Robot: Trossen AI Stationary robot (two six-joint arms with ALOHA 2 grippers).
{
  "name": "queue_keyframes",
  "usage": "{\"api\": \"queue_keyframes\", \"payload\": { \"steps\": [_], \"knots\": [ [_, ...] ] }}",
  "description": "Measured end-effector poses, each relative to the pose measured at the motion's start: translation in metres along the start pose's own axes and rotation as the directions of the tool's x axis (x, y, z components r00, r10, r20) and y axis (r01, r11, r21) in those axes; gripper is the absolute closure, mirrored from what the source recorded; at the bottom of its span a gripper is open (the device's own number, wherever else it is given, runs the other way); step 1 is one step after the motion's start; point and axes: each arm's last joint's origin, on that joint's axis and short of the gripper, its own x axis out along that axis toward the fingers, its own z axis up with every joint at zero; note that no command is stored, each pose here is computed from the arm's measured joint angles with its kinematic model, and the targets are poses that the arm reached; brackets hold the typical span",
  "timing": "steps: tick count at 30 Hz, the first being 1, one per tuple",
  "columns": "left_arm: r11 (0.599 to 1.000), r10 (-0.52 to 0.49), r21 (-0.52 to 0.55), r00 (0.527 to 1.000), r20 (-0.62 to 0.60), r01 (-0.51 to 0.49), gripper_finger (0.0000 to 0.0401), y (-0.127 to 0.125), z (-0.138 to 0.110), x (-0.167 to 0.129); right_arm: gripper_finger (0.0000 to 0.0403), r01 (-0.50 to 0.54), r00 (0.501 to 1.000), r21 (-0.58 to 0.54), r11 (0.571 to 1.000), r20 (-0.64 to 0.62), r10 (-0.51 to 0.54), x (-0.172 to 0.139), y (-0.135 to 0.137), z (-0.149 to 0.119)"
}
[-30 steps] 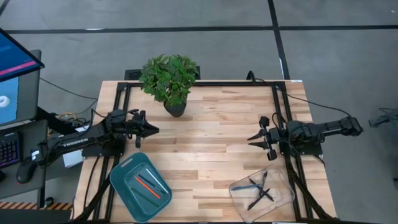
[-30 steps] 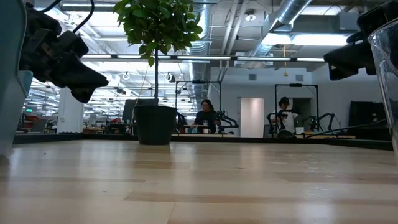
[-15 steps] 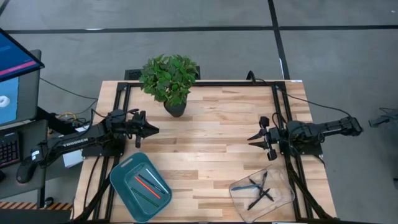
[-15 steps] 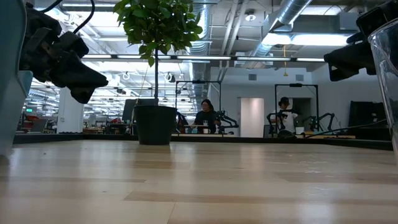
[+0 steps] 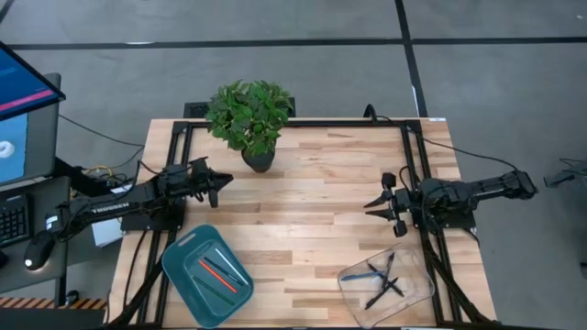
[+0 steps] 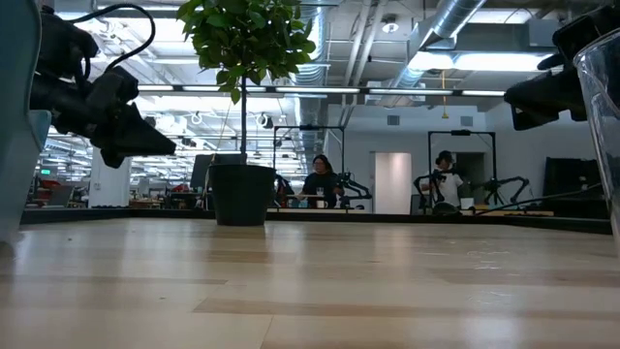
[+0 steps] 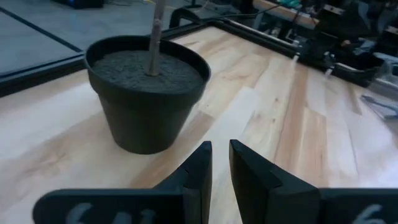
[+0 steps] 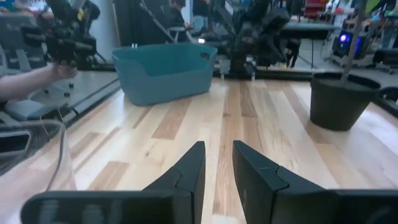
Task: Sort pens & pencils
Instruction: Return to Home Position
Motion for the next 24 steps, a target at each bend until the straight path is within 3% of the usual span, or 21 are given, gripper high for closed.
{"api": "queue_keyframes", "payload": {
  "steps": [10, 24],
  "knots": [
    [0.999, 0.019, 0.029, 0.999, -0.047, -0.017, 0.0355, 0.0007, -0.0041, 0.0030, 0.0300, -0.004, 0.996, 0.002, 1.000, -0.085, 0.004, 0.0049, 0.0002, -0.0069],
    [0.999, 0.019, 0.050, 0.999, -0.051, -0.017, 0.0355, 0.0007, -0.0043, 0.0032, 0.0300, -0.004, 0.996, 0.002, 1.000, -0.086, 0.004, 0.0050, 0.0002, -0.0071]
  ]
}}
